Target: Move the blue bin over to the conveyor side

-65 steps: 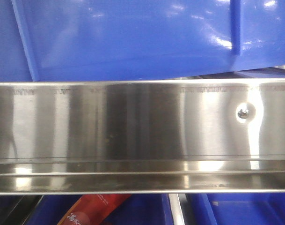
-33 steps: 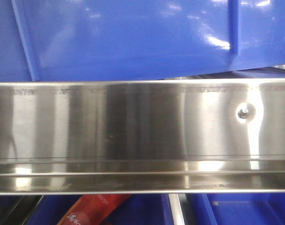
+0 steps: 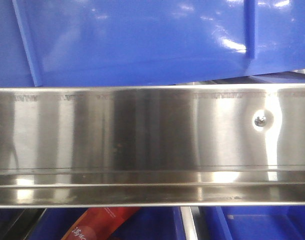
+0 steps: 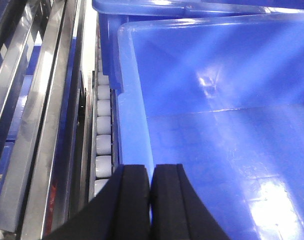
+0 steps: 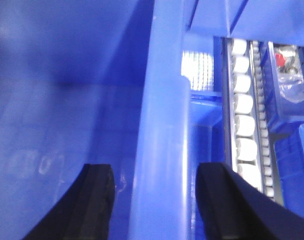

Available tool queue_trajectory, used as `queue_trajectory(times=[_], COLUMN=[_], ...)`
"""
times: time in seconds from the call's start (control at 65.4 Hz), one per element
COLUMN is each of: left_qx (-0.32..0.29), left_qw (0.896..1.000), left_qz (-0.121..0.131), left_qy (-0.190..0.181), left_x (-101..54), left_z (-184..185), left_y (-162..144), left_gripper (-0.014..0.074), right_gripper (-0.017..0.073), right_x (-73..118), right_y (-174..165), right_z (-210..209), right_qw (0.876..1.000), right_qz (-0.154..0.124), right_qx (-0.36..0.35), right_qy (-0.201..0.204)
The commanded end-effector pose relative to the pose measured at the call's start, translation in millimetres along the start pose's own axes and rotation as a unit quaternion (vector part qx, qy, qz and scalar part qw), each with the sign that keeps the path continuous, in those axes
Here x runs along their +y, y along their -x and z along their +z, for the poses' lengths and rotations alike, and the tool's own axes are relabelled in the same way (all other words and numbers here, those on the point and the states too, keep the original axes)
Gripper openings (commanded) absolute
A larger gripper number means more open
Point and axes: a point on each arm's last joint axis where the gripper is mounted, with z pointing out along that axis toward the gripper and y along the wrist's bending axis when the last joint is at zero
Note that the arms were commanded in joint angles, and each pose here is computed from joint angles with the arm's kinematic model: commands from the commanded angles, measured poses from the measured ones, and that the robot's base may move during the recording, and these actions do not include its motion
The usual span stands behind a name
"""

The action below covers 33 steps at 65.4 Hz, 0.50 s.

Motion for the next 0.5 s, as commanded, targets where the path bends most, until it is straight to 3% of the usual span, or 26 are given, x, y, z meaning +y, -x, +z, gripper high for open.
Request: queue_trajectory(times=[0.0,0.076,0.245,0.489], left_qx=[-0.003,-0.003,-0.003,-0.006], left_qw=[1.0,1.0,1.0,1.0], left_qz=[-0.002,-0.002,-0.002,-0.003], left_qy=[-0.006,-0.006,-0.006,-0.005], left_x=[-2.0,-2.0,-2.0,-1.2], left_z=[-2.1,-2.1,-2.1,5.3], left_y=[1.5,1.3,1.3,3.5], left_gripper=[-0.0007,-0.0007,-0.0007,0.0013], right_gripper=[0.0253,0.0172,-0.0102,-0.0078], right_x=[-1.3,-1.3,-1.7,-1.7], right_y=[1.3,1.3,0.7,-0.4], right_z=[-0.1,-0.1,-0.1,-0.1], right_qw=[1.0,1.0,1.0,1.0], right_qz=[-0.006,-0.006,-0.006,-0.006], right_qx=[-0.003,-0.003,0.0,0.006], right_qy=[-0.004,-0.004,-0.006,-0.007])
